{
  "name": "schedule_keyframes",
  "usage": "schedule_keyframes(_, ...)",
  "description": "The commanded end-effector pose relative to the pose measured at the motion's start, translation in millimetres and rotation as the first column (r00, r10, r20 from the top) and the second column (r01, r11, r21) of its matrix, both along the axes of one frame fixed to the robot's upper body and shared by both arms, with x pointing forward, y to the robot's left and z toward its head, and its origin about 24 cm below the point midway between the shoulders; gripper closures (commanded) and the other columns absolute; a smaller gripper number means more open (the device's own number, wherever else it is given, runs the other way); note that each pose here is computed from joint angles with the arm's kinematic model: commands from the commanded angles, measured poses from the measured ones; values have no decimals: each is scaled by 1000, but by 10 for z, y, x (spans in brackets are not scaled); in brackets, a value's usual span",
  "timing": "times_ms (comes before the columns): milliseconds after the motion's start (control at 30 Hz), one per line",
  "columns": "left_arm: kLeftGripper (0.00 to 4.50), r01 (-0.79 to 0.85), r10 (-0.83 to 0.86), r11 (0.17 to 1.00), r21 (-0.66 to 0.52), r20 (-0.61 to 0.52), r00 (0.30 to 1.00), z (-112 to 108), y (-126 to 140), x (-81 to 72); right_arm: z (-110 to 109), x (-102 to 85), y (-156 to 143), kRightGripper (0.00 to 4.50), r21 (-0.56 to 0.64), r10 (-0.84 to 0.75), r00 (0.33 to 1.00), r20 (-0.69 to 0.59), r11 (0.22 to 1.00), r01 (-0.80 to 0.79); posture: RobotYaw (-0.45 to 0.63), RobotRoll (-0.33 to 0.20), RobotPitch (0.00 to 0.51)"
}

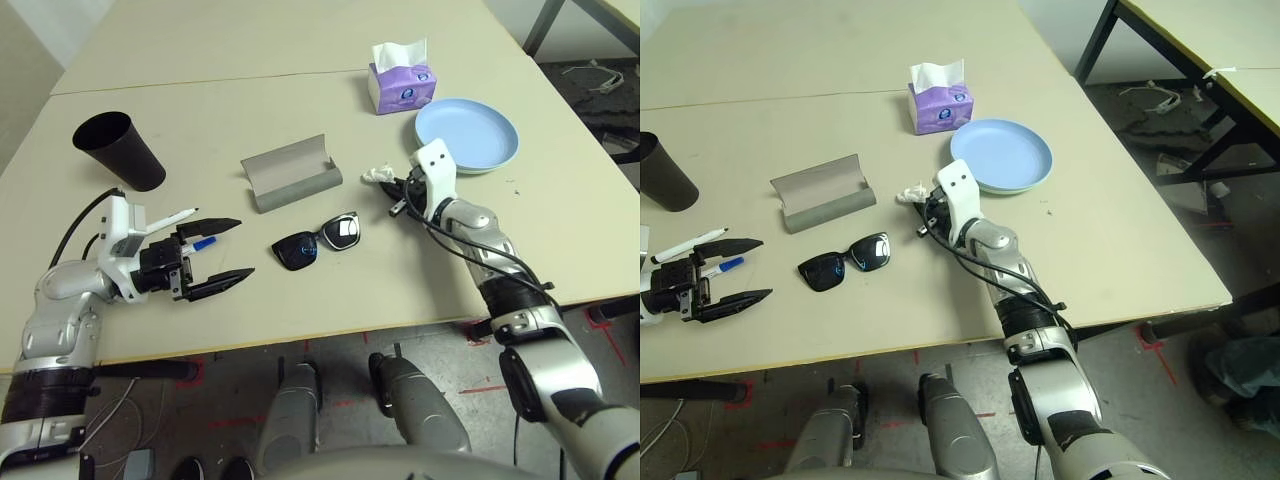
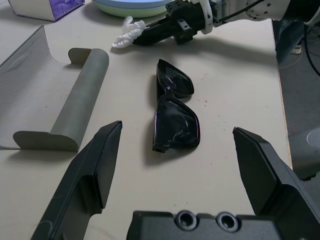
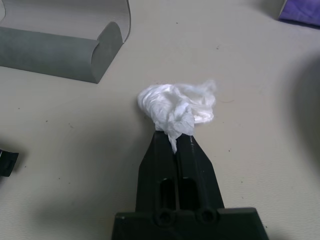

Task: Organize and tidy the items on the table.

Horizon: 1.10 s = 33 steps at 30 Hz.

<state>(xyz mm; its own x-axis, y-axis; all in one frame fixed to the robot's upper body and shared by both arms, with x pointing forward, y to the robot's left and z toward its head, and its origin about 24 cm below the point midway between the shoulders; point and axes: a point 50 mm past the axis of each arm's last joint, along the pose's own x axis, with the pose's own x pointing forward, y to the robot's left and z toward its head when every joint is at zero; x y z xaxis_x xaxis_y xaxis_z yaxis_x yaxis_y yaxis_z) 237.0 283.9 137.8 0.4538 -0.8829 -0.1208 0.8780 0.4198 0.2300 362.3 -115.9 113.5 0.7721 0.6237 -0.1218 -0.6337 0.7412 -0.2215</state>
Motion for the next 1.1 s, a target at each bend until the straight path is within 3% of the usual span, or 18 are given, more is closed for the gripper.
schedule_keyframes(33,0,10,-10,1000,14,-14,1000,-35,-28,-3,115,25,-72,4487,55,-32,999,31,998,30,-172,0,209)
schedule_keyframes(100,0,9,-9,1000,13,-15,1000,-38,-25,-1,226,59,-124,4487,88,-56,997,58,995,51,-179,0,211)
schedule_keyframes(267,0,8,-8,1000,15,-21,1000,-46,-19,6,768,219,-457,4487,165,-204,960,190,971,174,-183,0,213)
schedule_keyframes(533,0,9,-9,1000,17,-18,1000,-36,-31,16,932,395,-1043,4487,1,-496,830,254,859,512,-177,0,214)
schedule_keyframes(633,0,5,-4,1000,20,-17,1000,-34,-25,13,911,415,-1059,3882,-18,-498,834,236,856,516,-175,0,213)
schedule_keyframes(1000,0,-19,19,1000,18,-7,1000,-44,-10,46,979,305,-1059,25,-44,-402,888,221,906,421,-182,0,212)
schedule_keyframes(1100,0,-23,23,1000,19,-5,1000,-45,-3,58,959,125,-1007,25,-49,-253,957,139,964,262,-182,0,212)
